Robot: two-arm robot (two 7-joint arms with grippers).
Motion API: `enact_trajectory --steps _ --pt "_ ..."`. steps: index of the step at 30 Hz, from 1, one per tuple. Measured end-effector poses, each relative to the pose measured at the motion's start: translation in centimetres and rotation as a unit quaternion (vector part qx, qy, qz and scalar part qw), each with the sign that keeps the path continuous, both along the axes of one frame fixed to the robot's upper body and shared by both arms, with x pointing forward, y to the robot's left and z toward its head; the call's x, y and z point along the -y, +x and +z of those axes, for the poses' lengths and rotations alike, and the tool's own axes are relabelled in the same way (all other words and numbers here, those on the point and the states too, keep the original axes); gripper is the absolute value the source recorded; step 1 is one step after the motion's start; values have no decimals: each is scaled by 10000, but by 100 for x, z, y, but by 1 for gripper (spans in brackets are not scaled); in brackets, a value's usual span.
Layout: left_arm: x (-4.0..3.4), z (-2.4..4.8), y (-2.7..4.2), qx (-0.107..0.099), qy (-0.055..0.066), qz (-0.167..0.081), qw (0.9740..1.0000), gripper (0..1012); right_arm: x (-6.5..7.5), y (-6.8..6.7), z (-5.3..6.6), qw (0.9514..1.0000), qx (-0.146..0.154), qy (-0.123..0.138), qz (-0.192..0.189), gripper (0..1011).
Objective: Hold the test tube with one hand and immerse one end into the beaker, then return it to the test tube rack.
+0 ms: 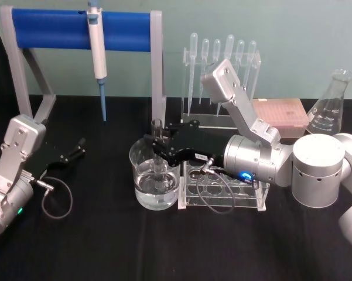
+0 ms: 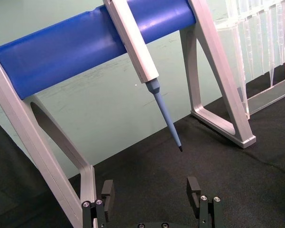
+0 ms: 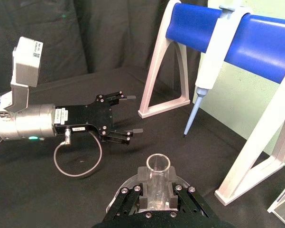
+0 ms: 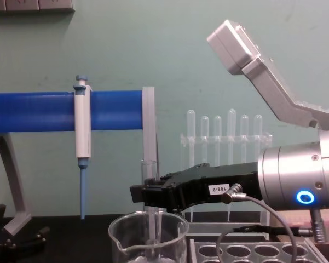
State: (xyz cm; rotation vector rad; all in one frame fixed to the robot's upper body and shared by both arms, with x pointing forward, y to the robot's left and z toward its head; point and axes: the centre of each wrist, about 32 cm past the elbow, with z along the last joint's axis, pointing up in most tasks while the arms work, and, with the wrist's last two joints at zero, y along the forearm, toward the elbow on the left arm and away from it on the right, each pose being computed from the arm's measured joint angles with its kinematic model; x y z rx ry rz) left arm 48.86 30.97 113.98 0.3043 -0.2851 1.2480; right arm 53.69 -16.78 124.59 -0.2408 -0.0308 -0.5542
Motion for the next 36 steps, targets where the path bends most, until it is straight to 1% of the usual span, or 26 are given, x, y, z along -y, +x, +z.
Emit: enact_trajectory --steps 36 --pt "0 0 0 0 0 0 10000 1000 0 0 0 10000 0 0 0 225"
